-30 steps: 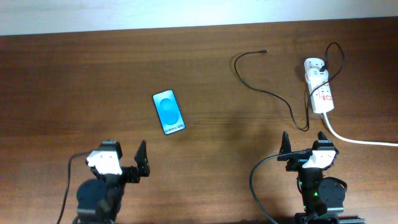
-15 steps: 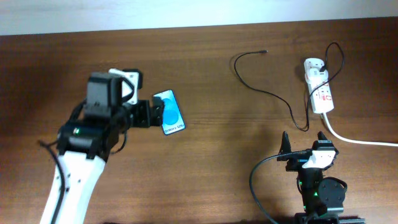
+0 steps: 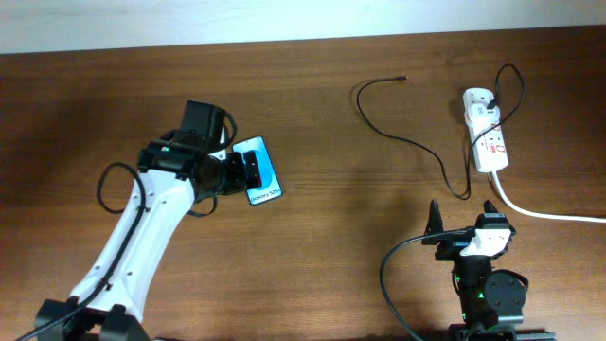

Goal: Plug charger to phone and switch on socket
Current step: 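Move the left gripper over the blue phone and descend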

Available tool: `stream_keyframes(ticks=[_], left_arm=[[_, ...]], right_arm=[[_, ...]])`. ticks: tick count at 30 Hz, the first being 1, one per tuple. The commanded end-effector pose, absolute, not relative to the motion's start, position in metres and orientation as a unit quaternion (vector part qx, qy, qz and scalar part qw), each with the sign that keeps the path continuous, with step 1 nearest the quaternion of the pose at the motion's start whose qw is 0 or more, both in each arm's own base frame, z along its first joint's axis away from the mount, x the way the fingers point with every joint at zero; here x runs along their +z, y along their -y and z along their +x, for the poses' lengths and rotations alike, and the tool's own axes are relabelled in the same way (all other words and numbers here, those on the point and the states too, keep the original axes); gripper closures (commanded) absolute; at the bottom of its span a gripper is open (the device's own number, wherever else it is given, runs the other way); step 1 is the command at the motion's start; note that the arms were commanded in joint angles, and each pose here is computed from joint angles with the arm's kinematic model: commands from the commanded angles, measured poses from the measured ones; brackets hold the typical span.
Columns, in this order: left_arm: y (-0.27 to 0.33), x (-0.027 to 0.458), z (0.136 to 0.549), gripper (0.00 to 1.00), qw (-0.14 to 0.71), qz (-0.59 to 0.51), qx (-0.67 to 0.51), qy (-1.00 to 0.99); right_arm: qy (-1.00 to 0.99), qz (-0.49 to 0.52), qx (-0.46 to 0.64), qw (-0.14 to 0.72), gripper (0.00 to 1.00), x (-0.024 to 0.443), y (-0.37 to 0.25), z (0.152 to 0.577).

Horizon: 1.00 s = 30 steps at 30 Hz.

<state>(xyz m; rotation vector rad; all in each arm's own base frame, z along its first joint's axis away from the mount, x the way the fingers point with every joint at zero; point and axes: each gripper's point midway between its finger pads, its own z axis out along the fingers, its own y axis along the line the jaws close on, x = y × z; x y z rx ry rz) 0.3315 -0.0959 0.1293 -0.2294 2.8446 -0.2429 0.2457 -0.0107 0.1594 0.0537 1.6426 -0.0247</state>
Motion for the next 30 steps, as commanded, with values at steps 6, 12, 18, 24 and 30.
stream_keyframes(ticks=[6, 12, 18, 24, 30], left_arm=[[0.1062, 0.1182, 0.3327, 0.01, 0.13, -0.087, -0.055, -0.986], [0.1061, 0.118, 0.3326, 0.01, 0.129, -0.087, -0.055, -0.986], [0.1061, 0.118, 0.3328, 0.01, 0.13, -0.088, -0.055, -0.986], [0.1045, 0.118, 0.3332, 0.01, 0.13, -0.109, -0.054, -0.984], [0.1039, 0.1158, 0.3317, 0.01, 0.126, -0.133, -0.055, -0.982]], right_arm=[[-0.734, 0.021, -0.012, 0.679, 0.02, 0.1557, 0.0102, 0.2458], [-0.734, 0.021, -0.012, 0.679, 0.02, 0.1557, 0.0102, 0.2458], [-0.734, 0.021, -0.012, 0.679, 0.02, 0.1558, 0.0102, 0.2458], [-0.734, 0.021, -0.012, 0.679, 0.02, 0.1557, 0.0102, 0.2458], [-0.734, 0.021, -0.012, 0.679, 0.02, 0.1557, 0.0102, 0.2458]])
